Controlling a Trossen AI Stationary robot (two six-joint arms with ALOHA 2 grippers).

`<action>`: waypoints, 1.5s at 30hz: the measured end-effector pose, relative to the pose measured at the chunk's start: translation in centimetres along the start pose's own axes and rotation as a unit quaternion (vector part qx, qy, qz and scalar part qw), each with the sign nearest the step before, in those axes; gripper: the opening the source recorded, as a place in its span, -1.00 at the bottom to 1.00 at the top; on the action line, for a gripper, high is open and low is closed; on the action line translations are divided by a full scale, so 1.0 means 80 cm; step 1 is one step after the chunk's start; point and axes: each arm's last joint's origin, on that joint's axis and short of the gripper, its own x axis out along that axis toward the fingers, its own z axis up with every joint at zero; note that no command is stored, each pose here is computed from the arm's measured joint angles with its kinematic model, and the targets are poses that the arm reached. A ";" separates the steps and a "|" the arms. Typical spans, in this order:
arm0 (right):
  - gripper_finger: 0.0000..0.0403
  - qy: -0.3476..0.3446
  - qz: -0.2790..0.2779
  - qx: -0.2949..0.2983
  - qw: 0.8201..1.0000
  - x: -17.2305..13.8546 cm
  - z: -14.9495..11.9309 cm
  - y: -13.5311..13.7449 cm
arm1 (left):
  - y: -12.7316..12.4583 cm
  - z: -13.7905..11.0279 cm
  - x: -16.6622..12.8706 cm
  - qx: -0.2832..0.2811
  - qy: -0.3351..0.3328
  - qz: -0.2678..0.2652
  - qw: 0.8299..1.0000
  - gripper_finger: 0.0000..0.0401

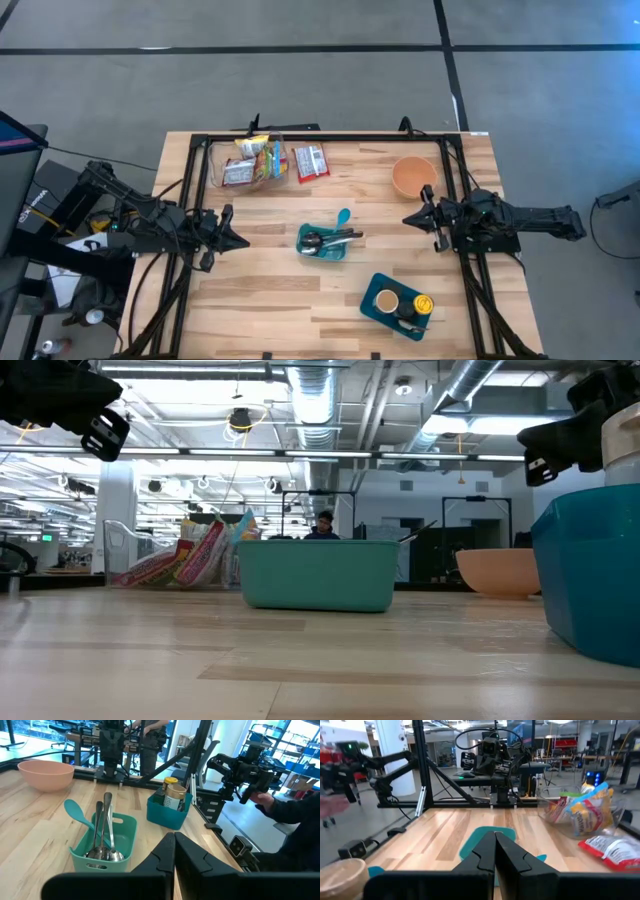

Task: Pick & Place Food Item
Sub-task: Put the red noodle pack into the transparent bin

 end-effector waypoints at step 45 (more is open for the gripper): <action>-1.00 0.001 -0.001 0.031 1.000 0.000 0.000 0.000 | -0.007 0.102 -0.022 0.024 -0.362 0.130 0.923 -1.00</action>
